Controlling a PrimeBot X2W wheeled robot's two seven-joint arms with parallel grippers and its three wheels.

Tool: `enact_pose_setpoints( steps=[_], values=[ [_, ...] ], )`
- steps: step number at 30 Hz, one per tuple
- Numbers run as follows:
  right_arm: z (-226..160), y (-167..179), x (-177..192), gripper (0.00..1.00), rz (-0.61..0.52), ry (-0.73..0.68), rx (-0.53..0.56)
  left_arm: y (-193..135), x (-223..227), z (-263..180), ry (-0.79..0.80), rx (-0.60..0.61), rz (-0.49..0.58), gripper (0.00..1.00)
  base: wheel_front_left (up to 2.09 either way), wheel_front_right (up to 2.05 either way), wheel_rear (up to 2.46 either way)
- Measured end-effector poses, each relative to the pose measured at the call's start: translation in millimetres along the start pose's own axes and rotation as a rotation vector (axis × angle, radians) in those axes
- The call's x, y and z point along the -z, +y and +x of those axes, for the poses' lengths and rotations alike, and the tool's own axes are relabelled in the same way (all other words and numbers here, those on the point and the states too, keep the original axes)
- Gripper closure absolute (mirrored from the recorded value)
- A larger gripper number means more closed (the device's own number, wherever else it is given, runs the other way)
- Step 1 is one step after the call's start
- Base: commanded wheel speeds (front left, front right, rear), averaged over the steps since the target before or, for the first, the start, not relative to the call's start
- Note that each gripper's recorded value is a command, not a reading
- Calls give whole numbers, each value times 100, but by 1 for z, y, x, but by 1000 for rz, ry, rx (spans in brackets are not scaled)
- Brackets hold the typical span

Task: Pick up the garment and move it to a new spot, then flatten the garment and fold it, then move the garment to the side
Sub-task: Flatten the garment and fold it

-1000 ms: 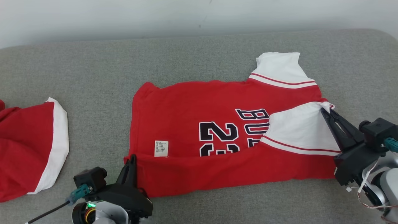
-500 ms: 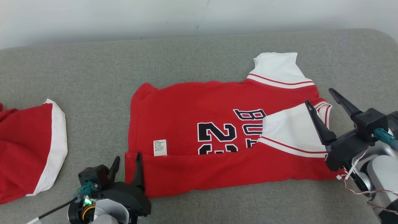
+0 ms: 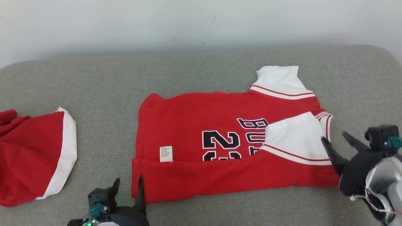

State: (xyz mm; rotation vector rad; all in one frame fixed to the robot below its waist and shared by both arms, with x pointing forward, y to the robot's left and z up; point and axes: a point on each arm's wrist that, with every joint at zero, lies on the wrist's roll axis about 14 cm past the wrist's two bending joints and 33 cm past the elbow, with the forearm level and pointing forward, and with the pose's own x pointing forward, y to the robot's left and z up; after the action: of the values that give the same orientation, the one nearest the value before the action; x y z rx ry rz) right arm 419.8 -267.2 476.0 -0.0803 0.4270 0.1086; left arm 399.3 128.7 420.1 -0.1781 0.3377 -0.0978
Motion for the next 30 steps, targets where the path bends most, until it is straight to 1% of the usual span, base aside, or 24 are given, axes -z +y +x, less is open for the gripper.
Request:
enact_pose_setpoints(
  steps=[2,4,6,7,11,17,25,26,28,29,30],
  values=[
    [-9,-2,20,0,34,85,16,-3,4,-2,19,9,11,0,0,0,0],
    [-15,-3,31,0,54,132,31,-6,9,-3,46,15,30,0,0,0,0],
    [-19,-6,33,0,67,148,58,-4,17,-2,82,9,66,0,0,0,0],
    [-19,-6,33,0,67,148,58,-4,17,-2,82,9,66,0,0,0,0],
    [-23,-10,48,0,83,207,105,-3,27,4,133,6,116,0,0,0,0],
    [-20,-13,68,0,100,285,151,-3,41,13,200,1,136,0,0,0,0],
    [-12,-27,80,0,104,347,226,-4,52,17,251,8,145,0,0,0,0],
    [-12,-28,83,0,109,358,233,-4,52,17,257,9,140,18,0,0,0],
    [-10,-26,88,0,118,382,237,-5,55,16,272,16,132,59,0,0,0],
    [-9,-25,91,0,125,395,239,-6,56,16,280,20,131,92,0,0,0],
    [-9,-23,93,0,129,408,238,-8,57,16,290,27,124,100,0,0,0]
  ],
)
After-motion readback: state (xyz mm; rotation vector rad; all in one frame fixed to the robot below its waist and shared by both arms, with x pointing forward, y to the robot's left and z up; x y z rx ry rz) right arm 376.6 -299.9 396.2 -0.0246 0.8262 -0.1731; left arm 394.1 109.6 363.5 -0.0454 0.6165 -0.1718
